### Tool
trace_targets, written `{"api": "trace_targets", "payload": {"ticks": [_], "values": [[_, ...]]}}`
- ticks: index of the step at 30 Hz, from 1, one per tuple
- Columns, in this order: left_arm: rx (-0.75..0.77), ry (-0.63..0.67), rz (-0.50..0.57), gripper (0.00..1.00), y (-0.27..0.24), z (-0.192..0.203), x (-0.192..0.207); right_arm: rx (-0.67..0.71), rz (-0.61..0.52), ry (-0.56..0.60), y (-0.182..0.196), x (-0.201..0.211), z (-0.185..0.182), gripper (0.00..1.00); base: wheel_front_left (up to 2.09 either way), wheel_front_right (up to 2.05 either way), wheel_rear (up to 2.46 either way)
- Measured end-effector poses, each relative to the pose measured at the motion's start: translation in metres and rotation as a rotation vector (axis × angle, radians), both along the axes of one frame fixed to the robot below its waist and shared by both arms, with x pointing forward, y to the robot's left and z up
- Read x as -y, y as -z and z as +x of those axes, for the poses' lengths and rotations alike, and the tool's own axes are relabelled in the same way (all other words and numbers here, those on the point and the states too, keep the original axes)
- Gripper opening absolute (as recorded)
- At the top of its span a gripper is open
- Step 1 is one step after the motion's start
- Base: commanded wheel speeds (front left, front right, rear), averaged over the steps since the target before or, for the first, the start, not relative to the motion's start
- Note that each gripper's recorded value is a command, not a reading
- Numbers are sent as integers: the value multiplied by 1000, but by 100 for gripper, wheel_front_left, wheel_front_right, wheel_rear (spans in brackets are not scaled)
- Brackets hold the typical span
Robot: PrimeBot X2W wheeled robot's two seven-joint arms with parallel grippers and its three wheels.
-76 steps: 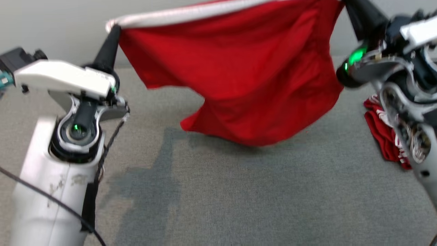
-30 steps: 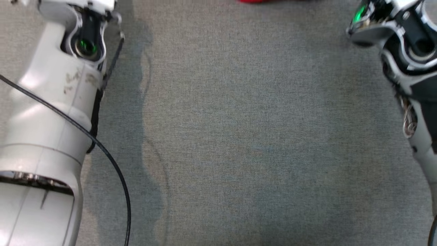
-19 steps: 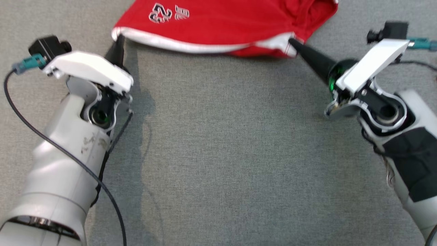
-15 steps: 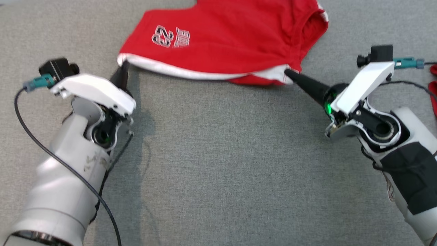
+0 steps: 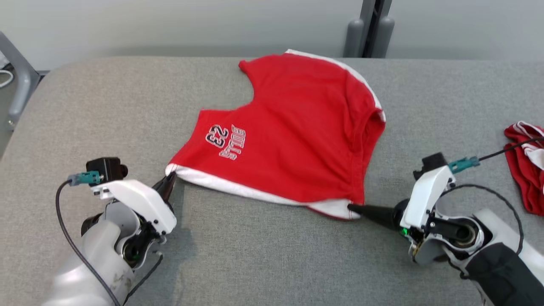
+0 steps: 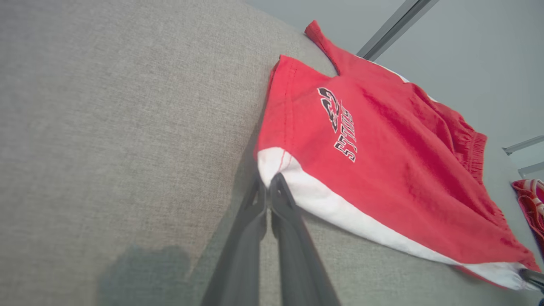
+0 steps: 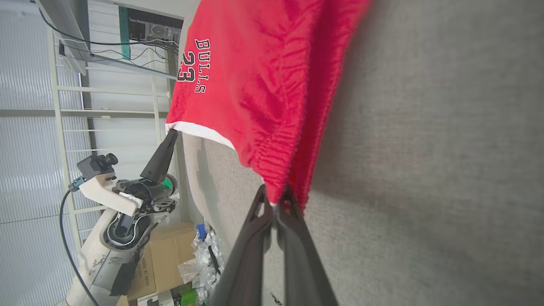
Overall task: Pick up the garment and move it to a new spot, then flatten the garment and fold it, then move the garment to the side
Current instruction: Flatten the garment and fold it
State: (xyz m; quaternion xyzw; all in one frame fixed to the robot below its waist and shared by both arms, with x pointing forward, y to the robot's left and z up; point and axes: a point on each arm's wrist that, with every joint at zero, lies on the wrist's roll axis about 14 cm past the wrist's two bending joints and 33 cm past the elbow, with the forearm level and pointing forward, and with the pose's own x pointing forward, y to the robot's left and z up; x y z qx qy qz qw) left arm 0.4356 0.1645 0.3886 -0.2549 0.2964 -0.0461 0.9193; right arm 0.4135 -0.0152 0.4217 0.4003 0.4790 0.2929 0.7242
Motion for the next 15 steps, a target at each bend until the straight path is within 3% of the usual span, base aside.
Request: {"api": "trace_targets", "payload": {"ticks": [6, 15], "values": [[15, 10, 13, 0, -4, -25, -6, -84, -28, -126, 8, -2, -47, 0, 0, 0, 0], [80, -29, -36, 0, -19, -55, -13, -109, 22, -144, 0, 0, -80, 0, 0, 0, 0]]}}
